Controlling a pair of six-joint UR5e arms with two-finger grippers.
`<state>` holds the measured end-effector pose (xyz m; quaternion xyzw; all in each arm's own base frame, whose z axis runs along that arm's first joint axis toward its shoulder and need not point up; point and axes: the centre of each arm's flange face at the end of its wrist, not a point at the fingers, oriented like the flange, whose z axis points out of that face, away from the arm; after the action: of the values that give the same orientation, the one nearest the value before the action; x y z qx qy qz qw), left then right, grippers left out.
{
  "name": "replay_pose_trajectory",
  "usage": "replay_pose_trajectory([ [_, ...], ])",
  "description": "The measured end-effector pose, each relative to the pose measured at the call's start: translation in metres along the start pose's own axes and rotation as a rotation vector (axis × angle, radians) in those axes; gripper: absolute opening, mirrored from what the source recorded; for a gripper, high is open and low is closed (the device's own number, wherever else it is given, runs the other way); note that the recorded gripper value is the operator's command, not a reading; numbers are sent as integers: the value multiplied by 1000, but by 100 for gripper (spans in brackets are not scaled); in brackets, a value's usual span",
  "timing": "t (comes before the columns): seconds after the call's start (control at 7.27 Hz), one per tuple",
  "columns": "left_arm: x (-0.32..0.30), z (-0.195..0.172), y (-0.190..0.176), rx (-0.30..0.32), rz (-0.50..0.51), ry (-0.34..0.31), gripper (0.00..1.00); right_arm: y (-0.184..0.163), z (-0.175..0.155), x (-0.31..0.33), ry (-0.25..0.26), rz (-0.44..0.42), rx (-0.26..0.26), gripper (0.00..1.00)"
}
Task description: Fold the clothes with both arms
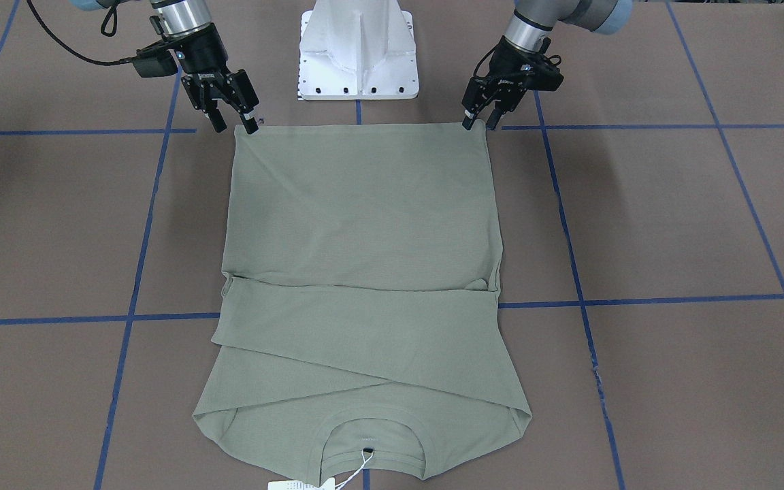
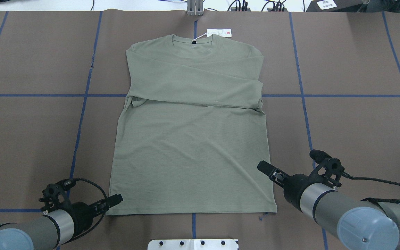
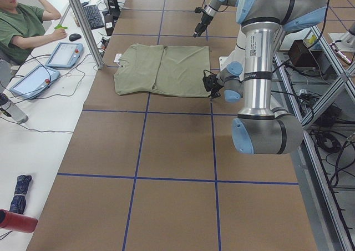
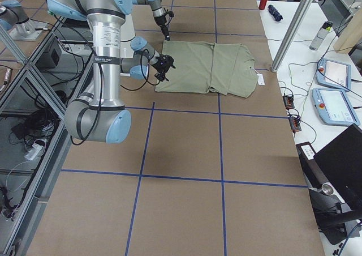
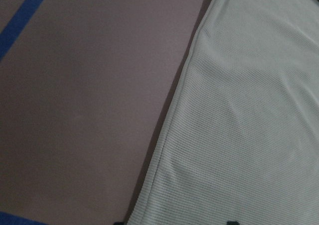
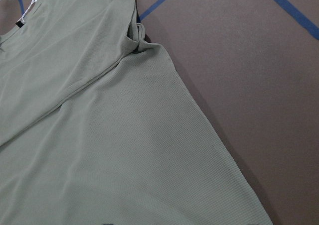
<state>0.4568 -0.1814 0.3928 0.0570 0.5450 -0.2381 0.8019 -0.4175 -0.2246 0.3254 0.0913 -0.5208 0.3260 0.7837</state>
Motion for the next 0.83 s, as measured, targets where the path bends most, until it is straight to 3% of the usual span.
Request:
replay_pose_trajectory([
  [0.41,-3,2,1,-2,14,-7,74,3,0,1,-2,-4,2,93],
  [0.83,-6,4,9,-14,24,-14,67,4,0,1,-2,-6,3,94],
])
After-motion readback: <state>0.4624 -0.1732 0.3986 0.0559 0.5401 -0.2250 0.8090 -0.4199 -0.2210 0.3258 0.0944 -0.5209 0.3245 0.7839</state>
